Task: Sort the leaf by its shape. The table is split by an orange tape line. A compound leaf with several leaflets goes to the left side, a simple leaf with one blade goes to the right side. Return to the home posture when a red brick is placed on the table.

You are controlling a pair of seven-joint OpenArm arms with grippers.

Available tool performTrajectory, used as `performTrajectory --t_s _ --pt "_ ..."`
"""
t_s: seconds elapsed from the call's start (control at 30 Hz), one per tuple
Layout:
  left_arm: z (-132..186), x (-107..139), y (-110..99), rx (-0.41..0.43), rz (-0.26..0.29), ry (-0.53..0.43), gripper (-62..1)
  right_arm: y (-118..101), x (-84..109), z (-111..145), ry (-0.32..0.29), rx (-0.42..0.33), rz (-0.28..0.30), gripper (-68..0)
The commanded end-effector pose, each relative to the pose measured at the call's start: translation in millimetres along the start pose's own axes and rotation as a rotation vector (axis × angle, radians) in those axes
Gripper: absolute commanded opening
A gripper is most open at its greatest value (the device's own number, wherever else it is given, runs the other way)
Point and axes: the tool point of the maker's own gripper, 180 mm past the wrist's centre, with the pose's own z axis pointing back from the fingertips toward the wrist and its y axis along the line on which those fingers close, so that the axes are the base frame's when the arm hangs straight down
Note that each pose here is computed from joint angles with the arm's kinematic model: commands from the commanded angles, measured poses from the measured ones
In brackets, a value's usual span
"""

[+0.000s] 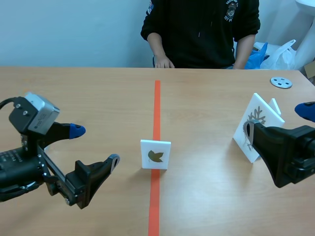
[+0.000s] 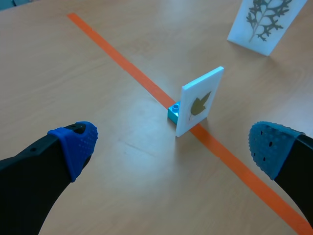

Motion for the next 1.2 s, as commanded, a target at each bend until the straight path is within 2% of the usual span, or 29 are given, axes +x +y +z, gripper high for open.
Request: performTrajectory --t_s 0.0,0.17,0.33,0.5,0.73,1.0,1.17 --pt "-7.9 13.7 2.0 -0.009 -0.025 -0.042 1.4 -1.5 5.7 -1.2 -0.021 0.000 0.006 0.4" --pt "-27.5 5.4 2.7 -0.064 -0.057 -0.048 1.4 -2.1 4.4 -1.2 -0.018 -0.002 0.004 0.4" --pt "-45.1 -7.9 -2.9 -0.128 -0.138 -0.030 1.4 -2.1 4.3 -1.2 -0.018 -0.002 0.004 0.4" --pt "-60.2 -14.8 -6.2 -0.184 -0.190 -0.026 1.4 -2.1 3.9 -1.2 -0.015 -0.002 0.004 0.4" --pt "-79.8 -18.9 -19.1 -0.263 -0.197 -0.027 1.4 -2.1 3.8 -1.2 -0.015 -0.002 0.004 0.4" --pt "-95.9 -31.8 -59.5 -0.387 -0.194 -0.014 1.4 -2.1 3.8 -1.2 -0.015 -0.002 0.004 0.4" --pt "-105.5 -27.9 -65.3 -0.389 -0.189 -0.034 1.4 -2.1 3.9 -1.2 -0.016 -0.002 0.003 0.4"
